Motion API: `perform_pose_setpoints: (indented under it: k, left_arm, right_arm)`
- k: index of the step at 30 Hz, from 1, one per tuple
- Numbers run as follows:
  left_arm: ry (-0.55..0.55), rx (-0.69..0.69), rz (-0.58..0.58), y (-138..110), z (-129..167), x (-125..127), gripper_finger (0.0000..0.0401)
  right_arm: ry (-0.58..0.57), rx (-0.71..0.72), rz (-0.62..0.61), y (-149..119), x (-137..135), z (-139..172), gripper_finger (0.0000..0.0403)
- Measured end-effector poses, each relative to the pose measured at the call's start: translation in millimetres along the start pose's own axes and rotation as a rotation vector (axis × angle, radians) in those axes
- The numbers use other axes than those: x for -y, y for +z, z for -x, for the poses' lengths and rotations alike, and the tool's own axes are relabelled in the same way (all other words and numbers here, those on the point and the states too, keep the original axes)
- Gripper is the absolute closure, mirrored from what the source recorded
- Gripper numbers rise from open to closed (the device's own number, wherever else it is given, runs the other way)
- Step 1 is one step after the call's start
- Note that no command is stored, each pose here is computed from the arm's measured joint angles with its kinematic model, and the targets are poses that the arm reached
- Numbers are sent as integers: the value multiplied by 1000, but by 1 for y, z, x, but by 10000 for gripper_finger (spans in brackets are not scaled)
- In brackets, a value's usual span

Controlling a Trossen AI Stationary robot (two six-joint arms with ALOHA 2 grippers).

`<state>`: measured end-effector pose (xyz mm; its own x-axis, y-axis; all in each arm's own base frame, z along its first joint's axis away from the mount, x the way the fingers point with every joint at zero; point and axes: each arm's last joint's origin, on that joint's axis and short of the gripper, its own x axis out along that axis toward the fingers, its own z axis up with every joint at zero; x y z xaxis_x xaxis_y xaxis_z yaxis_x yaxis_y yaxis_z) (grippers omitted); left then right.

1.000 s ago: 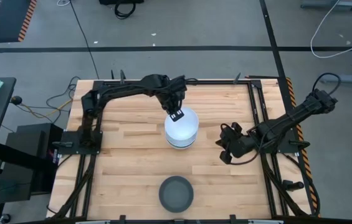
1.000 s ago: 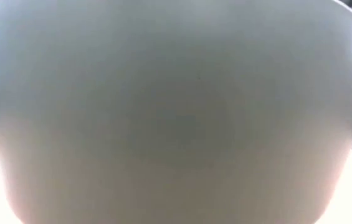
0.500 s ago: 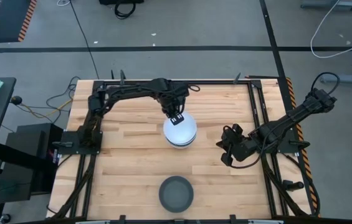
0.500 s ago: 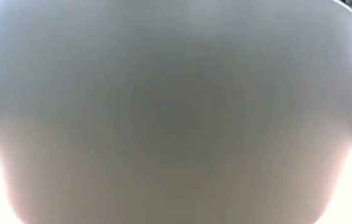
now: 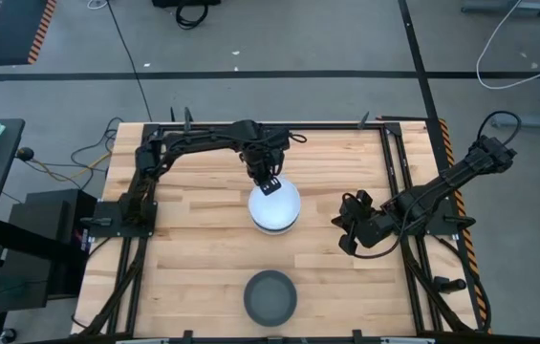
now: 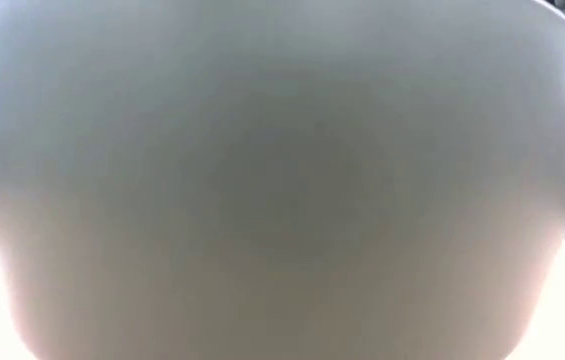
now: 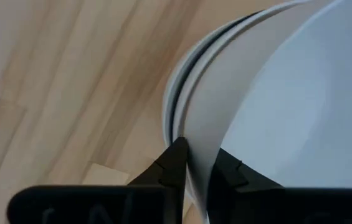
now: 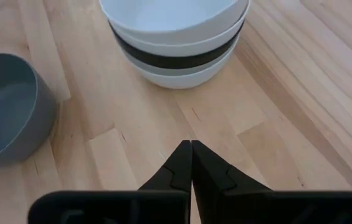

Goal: Nest bowls inside each other
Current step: Stack the bottom white bowl on top of the top white bowl, then stack the dark gray bowl on top of the stacked bowls

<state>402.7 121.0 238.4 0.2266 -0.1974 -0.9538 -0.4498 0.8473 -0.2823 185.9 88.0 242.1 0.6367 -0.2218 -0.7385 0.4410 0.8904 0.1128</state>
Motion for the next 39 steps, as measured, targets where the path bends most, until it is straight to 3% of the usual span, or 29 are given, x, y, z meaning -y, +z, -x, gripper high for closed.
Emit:
perform_pose_setpoints:
  k: [13,21,25,30,35,39]
  left_arm:
    - [-9,33,0,1,9,2,297]
    - [-21,80,-51,2,49,26,275]
    - [34,27,-96,-13,69,53,274]
    - [236,-29,-195,-43,72,92,283]
    - [254,-3,-292,-75,77,130,283]
    - [338,44,-315,-106,82,150,284]
  right_arm:
    - [-8,9,3,0,0,0,389]
    - [-8,9,4,0,0,0,388]
    - [-7,9,1,0,0,0,389]
    - [8,19,-8,1,-2,0,390]
    - [70,58,0,2,-10,3,387]
    - [127,86,26,1,-18,6,387]
